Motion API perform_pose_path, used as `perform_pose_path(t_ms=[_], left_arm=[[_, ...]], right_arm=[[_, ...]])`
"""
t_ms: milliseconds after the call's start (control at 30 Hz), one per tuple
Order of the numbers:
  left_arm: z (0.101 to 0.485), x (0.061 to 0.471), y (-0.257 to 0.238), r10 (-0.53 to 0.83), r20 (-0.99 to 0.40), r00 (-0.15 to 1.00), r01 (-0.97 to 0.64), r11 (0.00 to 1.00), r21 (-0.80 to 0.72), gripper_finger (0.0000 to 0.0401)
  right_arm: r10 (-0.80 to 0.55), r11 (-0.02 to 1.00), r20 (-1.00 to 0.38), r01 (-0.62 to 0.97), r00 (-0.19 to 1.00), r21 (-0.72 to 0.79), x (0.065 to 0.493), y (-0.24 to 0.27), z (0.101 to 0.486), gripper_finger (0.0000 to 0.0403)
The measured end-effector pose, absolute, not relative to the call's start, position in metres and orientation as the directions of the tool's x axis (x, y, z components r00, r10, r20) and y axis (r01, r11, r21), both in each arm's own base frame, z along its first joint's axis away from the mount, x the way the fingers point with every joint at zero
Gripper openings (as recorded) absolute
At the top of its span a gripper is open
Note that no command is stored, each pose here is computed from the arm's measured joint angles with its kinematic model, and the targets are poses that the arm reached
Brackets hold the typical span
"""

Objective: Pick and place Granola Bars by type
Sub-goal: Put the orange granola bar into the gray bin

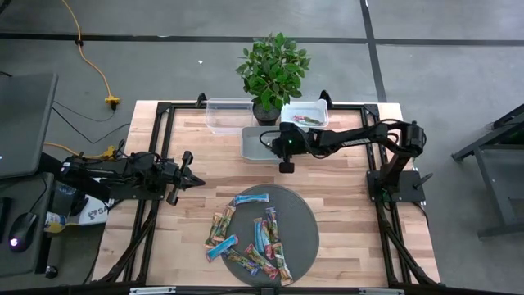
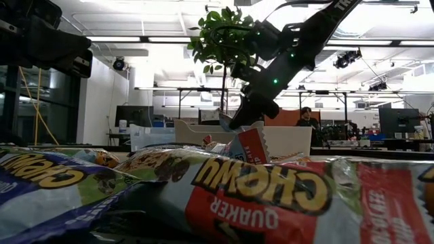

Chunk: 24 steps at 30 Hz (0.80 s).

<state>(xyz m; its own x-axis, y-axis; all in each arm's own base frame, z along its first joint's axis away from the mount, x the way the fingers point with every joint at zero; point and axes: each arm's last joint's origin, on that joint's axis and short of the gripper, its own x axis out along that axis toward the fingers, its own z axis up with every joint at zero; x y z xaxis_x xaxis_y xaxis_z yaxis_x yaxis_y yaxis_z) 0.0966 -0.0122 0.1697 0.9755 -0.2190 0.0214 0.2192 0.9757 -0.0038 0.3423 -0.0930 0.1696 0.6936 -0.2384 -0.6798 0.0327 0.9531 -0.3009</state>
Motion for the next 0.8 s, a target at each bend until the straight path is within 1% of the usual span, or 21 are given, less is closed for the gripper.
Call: perform_pose_path(t_ms=[100, 333, 467, 600, 700, 800], left_arm=[[0.170, 0.097, -0.012, -0.219, 0.021, 0.976, 0.219, 0.976, -0.004, 0.0001], [0.170, 0.097, -0.012, -0.219, 0.022, 0.975, 0.220, 0.976, -0.004, 0.0001], [0.170, 0.097, -0.012, -0.219, 0.021, 0.975, 0.220, 0.976, -0.004, 0.0001], [0.170, 0.097, -0.012, -0.220, 0.021, 0.975, 0.220, 0.976, -0.004, 0.0001], [0.170, 0.097, -0.012, -0.220, 0.021, 0.975, 0.220, 0.975, -0.004, 0.0001], [0.170, 0.097, -0.012, -0.220, 0.021, 0.975, 0.220, 0.975, -0.004, 0.0001]], right_arm=[[-0.237, 0.954, -0.680, 0.032, 0.694, -0.299, 0.342, -0.093, 0.170, 0.0051], [-0.250, 0.954, -0.677, 0.059, 0.692, -0.292, 0.342, -0.093, 0.170, 0.0117], [-0.287, 0.949, -0.647, 0.119, 0.706, -0.292, 0.344, -0.095, 0.173, 0.0143], [-0.314, 0.945, -0.564, 0.192, 0.764, -0.266, 0.347, -0.095, 0.188, 0.0155], [-0.324, 0.945, -0.499, 0.249, 0.804, -0.212, 0.346, -0.091, 0.205, 0.0159], [-0.283, 0.959, -0.463, 0.255, 0.840, -0.123, 0.344, -0.082, 0.218, 0.0158]])
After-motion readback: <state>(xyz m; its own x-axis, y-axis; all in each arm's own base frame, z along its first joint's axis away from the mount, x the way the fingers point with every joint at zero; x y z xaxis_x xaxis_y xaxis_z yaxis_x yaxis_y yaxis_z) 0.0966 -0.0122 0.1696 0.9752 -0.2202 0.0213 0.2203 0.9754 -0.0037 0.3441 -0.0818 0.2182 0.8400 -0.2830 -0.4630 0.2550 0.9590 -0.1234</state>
